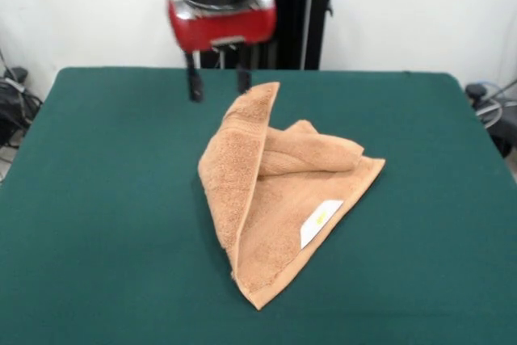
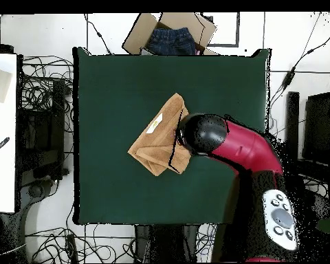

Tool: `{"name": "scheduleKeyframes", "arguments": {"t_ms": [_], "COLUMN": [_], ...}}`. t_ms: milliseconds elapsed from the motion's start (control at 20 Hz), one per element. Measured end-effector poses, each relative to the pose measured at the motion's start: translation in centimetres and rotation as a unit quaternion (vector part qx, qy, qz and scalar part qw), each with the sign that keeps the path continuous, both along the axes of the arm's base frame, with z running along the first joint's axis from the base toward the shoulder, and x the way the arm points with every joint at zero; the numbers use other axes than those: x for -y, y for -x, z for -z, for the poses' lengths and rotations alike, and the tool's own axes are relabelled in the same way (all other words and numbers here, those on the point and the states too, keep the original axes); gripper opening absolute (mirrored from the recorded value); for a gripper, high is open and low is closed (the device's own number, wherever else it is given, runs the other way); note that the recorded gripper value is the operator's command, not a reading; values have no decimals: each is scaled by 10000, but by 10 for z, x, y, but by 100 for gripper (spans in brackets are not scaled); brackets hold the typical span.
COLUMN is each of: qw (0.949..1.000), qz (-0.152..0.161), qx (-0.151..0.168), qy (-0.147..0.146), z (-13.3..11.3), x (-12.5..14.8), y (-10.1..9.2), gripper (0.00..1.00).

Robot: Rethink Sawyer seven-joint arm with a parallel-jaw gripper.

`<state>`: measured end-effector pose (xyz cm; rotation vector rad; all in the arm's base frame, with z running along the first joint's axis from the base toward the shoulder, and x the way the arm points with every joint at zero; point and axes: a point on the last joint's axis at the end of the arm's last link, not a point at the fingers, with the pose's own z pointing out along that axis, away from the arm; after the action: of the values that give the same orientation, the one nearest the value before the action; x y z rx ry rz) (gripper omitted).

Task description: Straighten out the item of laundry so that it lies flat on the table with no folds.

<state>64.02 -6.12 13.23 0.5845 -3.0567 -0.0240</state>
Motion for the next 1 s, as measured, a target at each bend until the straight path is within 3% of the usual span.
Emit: {"name": "scheduleKeyframes", "arguments": {"t_ms": [350, 1000], "qw": [9995, 9974], "qz": [279, 632], "qx": [-128, -335], "qy": [-15, -83], "z": [19, 40], "x": [-24, 17], "y": [7, 22], "gripper": [100, 100]}}
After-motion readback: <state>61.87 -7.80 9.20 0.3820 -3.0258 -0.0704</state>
